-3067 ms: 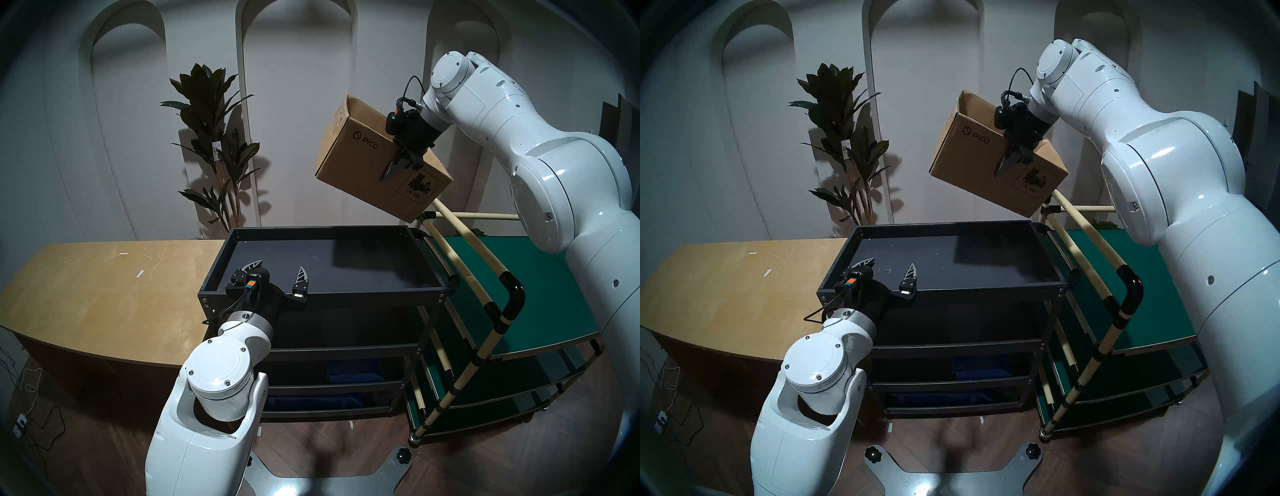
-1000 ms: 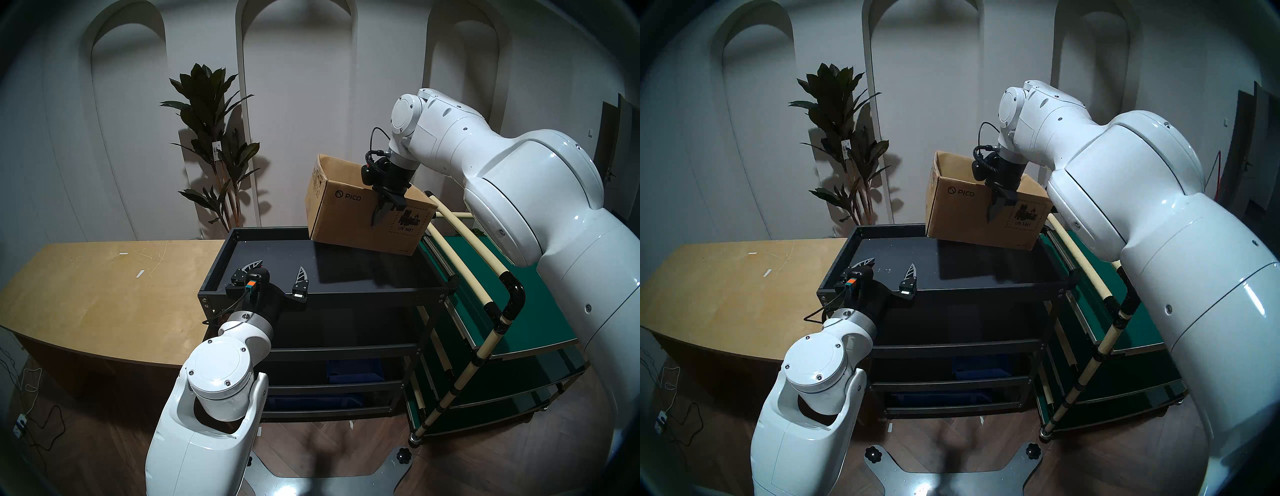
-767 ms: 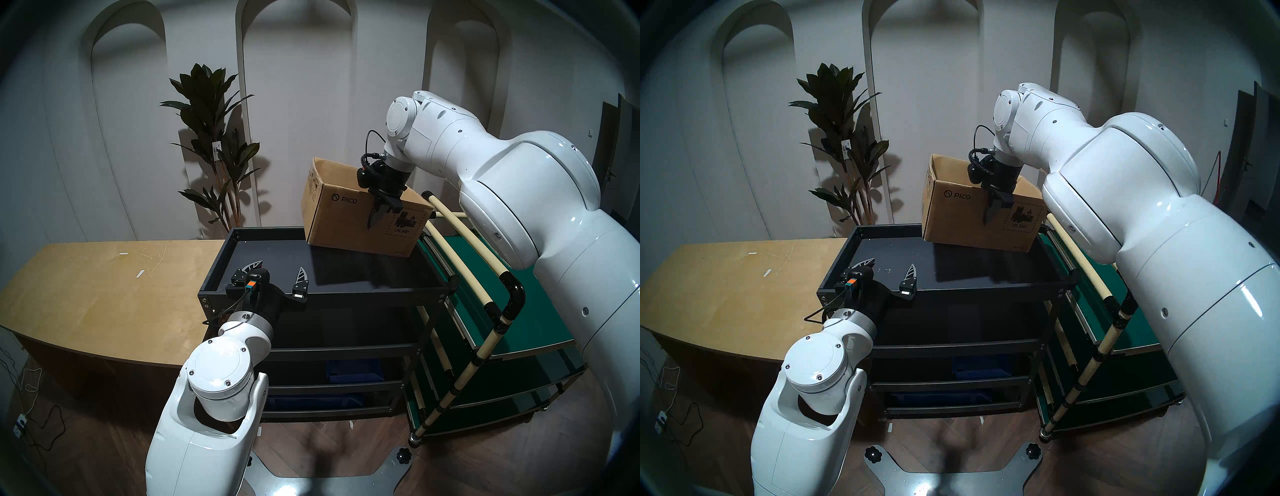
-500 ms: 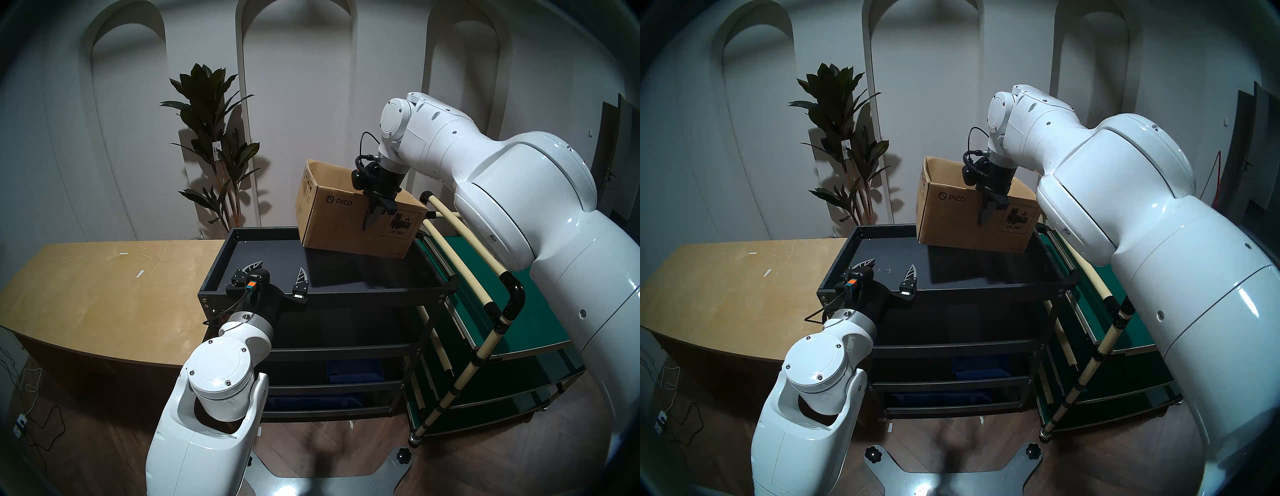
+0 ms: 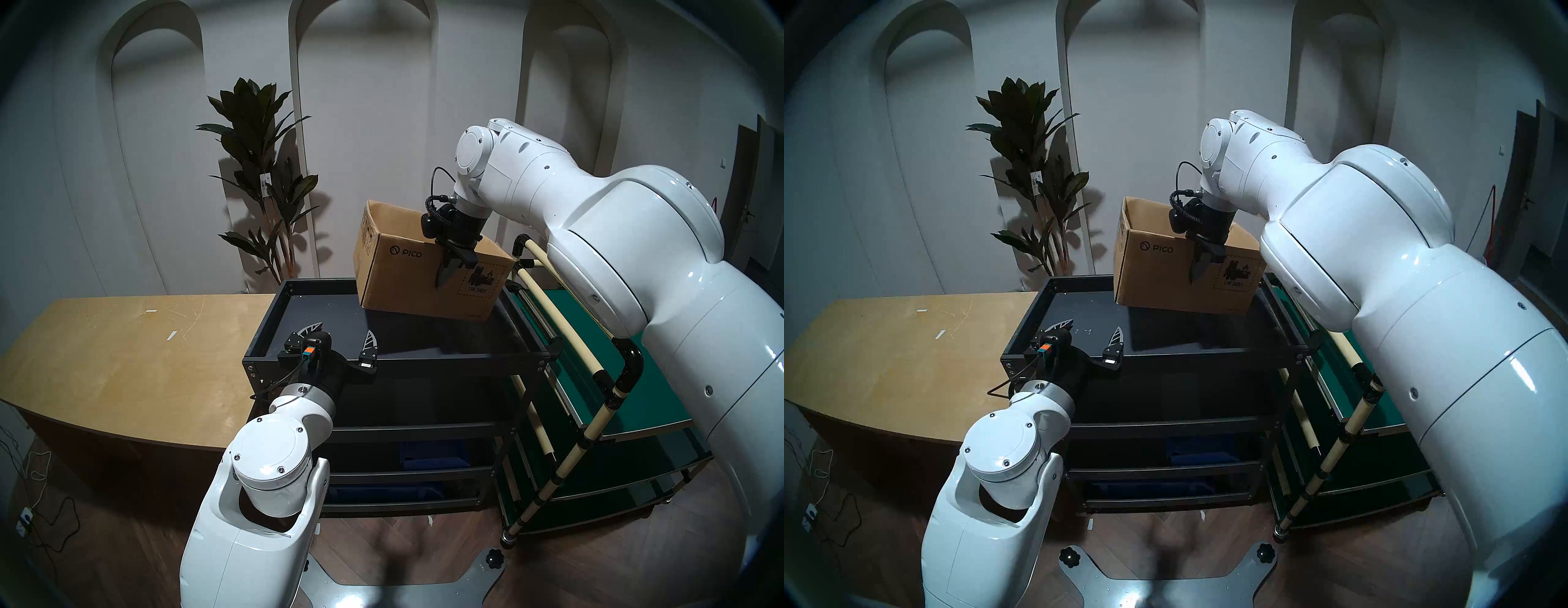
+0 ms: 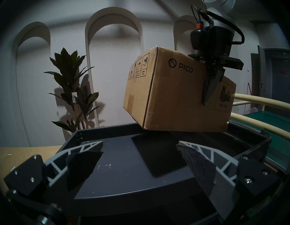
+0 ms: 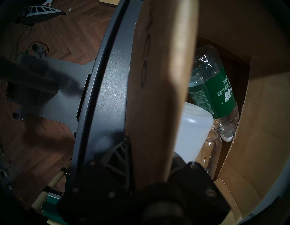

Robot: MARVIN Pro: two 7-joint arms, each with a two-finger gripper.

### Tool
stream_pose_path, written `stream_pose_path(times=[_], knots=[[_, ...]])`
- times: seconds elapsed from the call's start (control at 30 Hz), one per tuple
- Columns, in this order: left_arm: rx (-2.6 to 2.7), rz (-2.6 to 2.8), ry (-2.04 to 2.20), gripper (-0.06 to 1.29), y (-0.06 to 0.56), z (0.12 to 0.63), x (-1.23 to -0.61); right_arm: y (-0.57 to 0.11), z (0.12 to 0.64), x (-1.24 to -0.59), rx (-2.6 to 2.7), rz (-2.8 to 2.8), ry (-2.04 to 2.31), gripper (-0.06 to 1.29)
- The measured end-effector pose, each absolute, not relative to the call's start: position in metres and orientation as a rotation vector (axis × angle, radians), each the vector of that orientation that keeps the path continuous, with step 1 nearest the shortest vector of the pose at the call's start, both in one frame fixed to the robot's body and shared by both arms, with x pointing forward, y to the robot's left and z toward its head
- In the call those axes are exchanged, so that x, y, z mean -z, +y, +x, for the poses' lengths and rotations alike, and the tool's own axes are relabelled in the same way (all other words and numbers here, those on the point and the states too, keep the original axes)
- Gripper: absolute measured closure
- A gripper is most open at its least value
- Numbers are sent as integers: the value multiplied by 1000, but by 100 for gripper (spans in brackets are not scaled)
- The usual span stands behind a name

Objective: Put the storage box onto the shelf

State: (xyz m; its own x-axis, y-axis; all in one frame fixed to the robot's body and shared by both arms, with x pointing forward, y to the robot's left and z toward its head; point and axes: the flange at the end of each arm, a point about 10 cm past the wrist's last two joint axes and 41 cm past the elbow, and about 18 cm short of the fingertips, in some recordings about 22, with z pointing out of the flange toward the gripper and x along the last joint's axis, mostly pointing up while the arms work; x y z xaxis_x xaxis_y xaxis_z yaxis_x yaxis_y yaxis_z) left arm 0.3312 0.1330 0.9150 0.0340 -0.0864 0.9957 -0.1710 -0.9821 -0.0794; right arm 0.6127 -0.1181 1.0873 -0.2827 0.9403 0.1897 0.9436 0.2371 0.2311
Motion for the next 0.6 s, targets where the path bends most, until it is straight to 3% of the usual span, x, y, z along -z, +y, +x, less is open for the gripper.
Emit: stream_pose_path(times=[0.6], knots=[[-2112,2227,-278,-4,133,332,-910,-105,610,-1072,449,-1871,-2434,105]])
